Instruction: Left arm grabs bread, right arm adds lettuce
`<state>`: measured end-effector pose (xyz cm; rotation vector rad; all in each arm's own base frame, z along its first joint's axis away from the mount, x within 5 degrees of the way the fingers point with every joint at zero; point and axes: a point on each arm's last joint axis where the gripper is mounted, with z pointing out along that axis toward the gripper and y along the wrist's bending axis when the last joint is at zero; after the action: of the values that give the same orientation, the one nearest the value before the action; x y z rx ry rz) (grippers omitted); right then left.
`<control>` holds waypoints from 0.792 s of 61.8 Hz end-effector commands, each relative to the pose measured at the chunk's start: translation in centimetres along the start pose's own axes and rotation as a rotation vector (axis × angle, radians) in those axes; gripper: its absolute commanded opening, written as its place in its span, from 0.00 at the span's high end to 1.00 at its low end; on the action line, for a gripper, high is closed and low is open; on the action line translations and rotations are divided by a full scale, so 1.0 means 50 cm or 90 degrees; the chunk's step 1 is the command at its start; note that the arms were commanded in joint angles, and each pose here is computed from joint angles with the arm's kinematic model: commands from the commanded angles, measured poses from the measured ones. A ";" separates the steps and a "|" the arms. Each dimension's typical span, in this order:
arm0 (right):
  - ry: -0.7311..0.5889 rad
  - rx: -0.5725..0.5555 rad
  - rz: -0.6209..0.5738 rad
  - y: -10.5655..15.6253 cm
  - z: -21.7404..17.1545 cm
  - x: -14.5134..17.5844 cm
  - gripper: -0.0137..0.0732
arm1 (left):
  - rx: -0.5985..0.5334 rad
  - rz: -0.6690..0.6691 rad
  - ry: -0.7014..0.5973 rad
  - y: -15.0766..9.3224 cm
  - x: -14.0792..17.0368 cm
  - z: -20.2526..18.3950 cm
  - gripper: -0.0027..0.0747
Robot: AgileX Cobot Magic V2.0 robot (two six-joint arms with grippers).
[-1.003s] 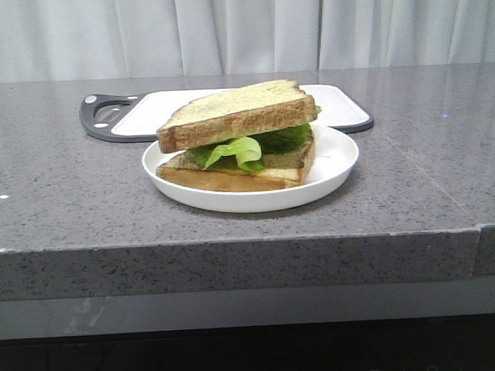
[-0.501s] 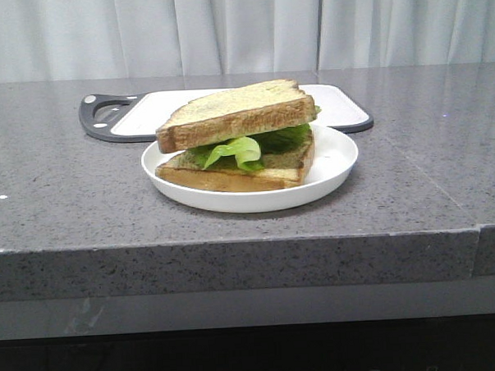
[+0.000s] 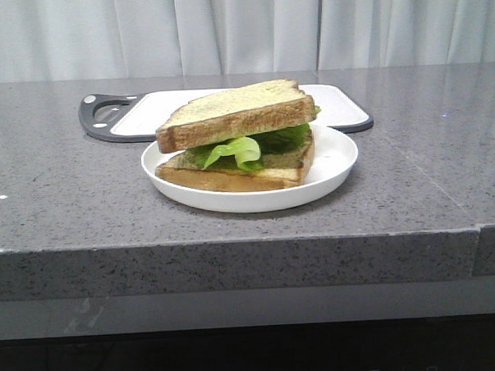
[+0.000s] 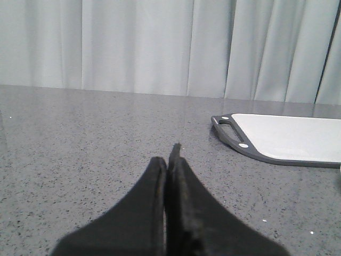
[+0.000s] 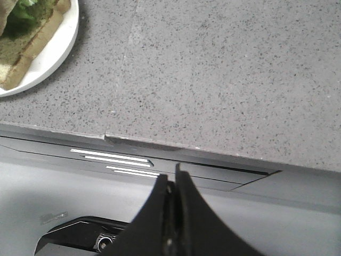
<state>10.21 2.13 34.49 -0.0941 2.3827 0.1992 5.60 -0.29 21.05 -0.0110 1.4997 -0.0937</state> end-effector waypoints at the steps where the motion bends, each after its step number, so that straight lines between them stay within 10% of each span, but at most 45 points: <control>1: -0.050 -0.003 -0.002 0.002 -0.012 -0.019 0.98 | 0.001 -0.006 -0.063 0.000 -0.014 -0.004 0.99; 49: -0.060 0.009 -0.017 -0.001 -0.008 -0.020 0.98 | 0.001 -0.006 -0.063 0.000 -0.014 -0.004 0.99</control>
<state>10.23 2.13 34.50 -0.0938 2.3797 0.1994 5.60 -0.29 21.06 -0.0141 1.4982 -0.0969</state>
